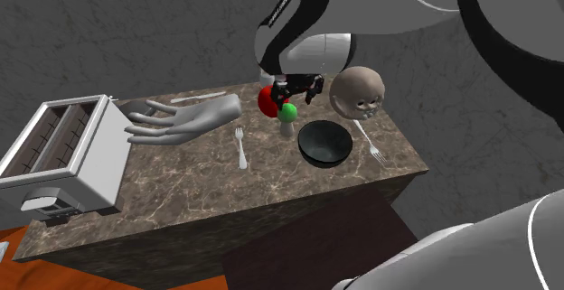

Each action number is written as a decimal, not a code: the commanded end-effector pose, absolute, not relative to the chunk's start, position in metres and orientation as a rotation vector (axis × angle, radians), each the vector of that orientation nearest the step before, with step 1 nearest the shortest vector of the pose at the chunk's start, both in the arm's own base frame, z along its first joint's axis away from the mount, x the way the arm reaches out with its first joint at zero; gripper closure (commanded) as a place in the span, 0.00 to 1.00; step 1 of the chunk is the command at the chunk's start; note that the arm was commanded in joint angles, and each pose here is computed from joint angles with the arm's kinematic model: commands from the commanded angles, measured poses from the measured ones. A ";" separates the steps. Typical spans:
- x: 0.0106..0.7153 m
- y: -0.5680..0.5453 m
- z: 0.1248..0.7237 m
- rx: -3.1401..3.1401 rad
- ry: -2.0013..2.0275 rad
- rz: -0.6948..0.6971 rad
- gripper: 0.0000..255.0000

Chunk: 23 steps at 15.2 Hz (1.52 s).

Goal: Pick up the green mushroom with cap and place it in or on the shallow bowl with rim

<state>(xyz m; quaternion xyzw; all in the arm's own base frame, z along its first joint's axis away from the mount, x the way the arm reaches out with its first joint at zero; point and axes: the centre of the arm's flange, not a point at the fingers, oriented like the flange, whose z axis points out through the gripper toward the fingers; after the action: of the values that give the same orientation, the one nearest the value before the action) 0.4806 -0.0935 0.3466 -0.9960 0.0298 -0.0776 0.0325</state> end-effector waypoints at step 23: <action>0.507 -0.097 0.275 -3.043 0.111 -0.245 1.00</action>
<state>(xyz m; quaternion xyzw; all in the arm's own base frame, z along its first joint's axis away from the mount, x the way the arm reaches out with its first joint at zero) 0.5074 -0.0976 0.2754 -0.9952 0.0363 -0.0806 0.0431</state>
